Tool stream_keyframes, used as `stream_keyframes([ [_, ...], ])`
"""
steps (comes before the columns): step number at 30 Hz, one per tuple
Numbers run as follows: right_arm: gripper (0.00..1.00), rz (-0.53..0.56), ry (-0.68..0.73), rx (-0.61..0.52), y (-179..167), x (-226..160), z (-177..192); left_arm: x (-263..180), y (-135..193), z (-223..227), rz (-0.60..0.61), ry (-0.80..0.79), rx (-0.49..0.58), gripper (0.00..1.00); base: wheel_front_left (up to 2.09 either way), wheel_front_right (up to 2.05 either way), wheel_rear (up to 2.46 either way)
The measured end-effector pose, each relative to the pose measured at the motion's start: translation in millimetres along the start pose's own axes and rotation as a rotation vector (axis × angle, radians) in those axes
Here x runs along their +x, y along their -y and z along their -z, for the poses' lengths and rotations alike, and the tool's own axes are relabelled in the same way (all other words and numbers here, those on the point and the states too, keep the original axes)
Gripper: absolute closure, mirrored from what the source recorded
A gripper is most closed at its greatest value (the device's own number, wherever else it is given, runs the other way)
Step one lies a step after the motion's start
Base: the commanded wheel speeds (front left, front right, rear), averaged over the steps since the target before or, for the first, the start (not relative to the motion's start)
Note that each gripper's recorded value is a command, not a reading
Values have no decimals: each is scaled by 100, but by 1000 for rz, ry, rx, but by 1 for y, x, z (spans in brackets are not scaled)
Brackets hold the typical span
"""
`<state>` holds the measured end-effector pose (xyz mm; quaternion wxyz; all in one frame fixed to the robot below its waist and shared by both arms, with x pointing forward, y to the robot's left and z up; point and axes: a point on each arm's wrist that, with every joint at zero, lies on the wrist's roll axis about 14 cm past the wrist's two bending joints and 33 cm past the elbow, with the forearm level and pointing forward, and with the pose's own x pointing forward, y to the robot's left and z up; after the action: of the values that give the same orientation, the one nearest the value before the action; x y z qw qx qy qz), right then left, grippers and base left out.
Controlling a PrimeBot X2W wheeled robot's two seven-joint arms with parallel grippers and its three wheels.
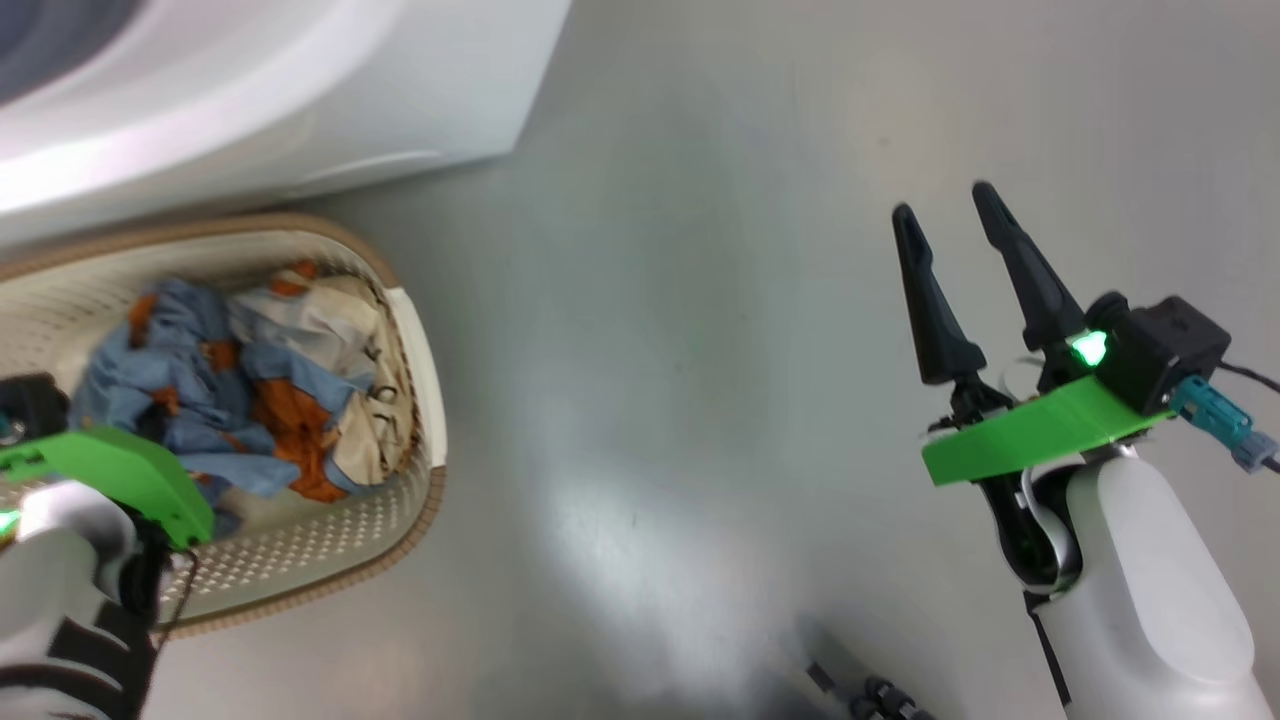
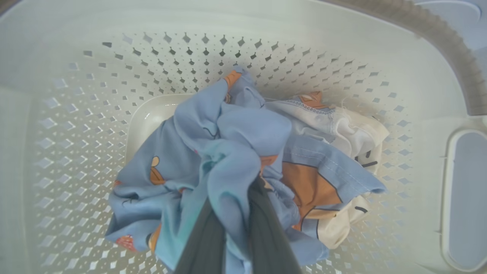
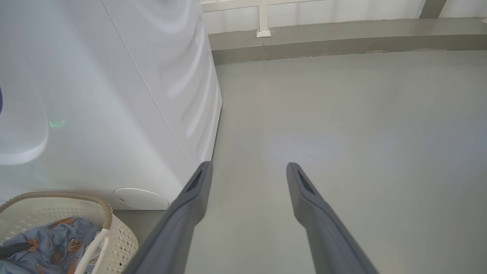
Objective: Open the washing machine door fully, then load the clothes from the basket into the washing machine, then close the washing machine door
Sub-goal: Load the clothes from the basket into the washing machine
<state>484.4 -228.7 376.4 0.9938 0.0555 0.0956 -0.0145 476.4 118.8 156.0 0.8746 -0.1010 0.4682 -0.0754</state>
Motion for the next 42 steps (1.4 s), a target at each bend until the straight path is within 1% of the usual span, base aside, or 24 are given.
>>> stream_keyframes([
  [7, 0, -1, 22, 1, 0, -19, -16, -36, 11, -17, 16, 110, -31, 100, 0, 0, 0],
  [12, 0, -4, 41, 3, 0, -31, -27, -57, 15, -31, 29, 171, -25, 100, 0, 0, 0],
  [19, 0, -13, 74, 1, -2, -50, -44, -100, 25, -77, 75, 355, -16, 100, 0, 0, 0],
  [27, 0, -12, 114, 6, -1, -69, -61, -158, 25, -110, 83, 569, -6, 100, 0, 0, 0],
  [35, 0, -20, 142, 12, -4, -85, -71, -223, 28, -134, 64, 780, 53, 100, 0, 0, 0],
  [37, 0, -25, 148, 14, -5, -91, -73, -247, 27, -135, 49, 846, 63, 100, 0, 0, 0],
  [42, 0, -30, 150, 18, -7, -101, -73, -282, 28, -132, 26, 934, 65, 100, 0, 0, 0],
])
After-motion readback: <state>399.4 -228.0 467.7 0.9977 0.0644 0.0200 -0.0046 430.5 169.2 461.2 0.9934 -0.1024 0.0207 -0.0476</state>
